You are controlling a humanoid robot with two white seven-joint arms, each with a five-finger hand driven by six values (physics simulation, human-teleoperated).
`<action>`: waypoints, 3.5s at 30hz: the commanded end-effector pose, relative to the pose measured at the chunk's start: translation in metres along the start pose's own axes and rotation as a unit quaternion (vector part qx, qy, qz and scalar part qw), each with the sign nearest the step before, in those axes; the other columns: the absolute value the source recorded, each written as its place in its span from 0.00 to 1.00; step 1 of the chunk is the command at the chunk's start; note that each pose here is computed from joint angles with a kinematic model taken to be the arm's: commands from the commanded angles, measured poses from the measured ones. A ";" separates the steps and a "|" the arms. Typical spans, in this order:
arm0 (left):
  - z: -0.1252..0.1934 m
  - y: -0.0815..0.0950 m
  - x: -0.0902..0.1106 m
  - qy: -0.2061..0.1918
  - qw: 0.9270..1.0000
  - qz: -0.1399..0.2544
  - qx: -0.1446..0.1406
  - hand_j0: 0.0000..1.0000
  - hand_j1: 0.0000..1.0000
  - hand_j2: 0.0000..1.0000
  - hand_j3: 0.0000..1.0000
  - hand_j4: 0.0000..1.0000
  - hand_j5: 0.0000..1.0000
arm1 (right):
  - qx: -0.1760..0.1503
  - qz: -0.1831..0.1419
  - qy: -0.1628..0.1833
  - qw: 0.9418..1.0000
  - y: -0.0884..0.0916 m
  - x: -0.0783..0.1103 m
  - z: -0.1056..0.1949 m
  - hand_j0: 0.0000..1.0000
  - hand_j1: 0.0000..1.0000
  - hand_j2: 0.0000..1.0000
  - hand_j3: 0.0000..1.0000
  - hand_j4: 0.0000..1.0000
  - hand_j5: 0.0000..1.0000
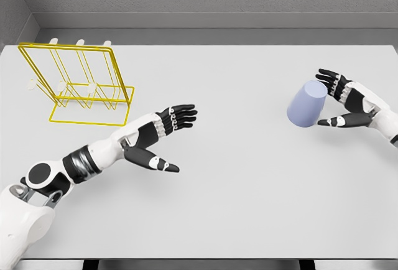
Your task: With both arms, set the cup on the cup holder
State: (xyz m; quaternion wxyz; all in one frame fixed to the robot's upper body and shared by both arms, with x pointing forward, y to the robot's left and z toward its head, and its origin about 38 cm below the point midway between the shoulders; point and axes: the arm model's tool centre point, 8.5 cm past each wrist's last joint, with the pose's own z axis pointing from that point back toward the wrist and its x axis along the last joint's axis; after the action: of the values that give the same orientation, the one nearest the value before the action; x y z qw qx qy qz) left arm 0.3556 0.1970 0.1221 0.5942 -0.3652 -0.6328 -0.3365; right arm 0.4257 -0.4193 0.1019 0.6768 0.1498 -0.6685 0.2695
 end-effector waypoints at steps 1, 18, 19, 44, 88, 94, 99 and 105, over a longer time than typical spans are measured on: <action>0.000 0.000 0.001 -0.002 1.000 0.002 0.000 1.00 1.00 1.00 1.00 1.00 1.00 | -0.001 -0.005 -0.002 1.000 0.001 0.000 -0.002 1.00 1.00 1.00 1.00 1.00 1.00; 0.001 0.000 0.001 -0.002 1.000 0.002 0.000 1.00 1.00 1.00 1.00 1.00 1.00 | 0.017 -0.022 0.001 1.000 0.017 -0.007 -0.014 1.00 1.00 1.00 1.00 1.00 1.00; 0.001 0.000 0.001 -0.002 1.000 0.002 0.000 1.00 1.00 1.00 1.00 1.00 1.00 | 0.020 -0.022 0.000 1.000 0.017 -0.007 -0.014 0.99 0.99 0.99 0.99 0.99 0.99; 0.001 0.000 0.000 -0.001 1.000 0.002 0.001 1.00 1.00 1.00 1.00 1.00 1.00 | 0.033 -0.011 -0.025 0.999 0.018 0.015 -0.028 0.70 0.70 0.70 0.70 0.70 0.70; 0.003 0.004 0.002 -0.001 1.000 0.000 0.006 1.00 1.00 1.00 1.00 1.00 1.00 | 0.154 -0.025 -0.128 0.979 0.105 0.065 -0.086 0.69 0.69 0.69 0.69 0.69 0.69; 0.004 0.005 0.002 0.000 1.000 0.000 0.008 1.00 1.00 1.00 1.00 1.00 1.00 | 0.168 -0.031 -0.134 0.976 0.117 0.066 -0.090 0.69 0.69 0.69 0.69 0.69 0.69; 0.004 0.004 0.002 0.000 1.000 0.001 0.007 1.00 1.00 1.00 1.00 1.00 1.00 | 0.182 -0.029 -0.139 0.973 0.128 0.069 -0.094 0.69 0.69 0.69 0.69 0.69 0.69; 0.004 0.005 0.002 0.001 1.000 0.000 0.008 1.00 1.00 1.00 1.00 1.00 1.00 | 0.196 -0.039 -0.140 0.970 0.144 0.065 -0.100 0.69 0.69 0.69 0.69 0.69 0.69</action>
State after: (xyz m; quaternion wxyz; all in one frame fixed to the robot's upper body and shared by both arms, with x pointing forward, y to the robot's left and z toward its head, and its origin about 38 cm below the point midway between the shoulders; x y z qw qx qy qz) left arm 0.3575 0.2028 0.1234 0.5976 -0.3586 -0.6347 -0.3338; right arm 0.4259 -0.2412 0.1390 0.5449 0.3344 -0.6864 0.3466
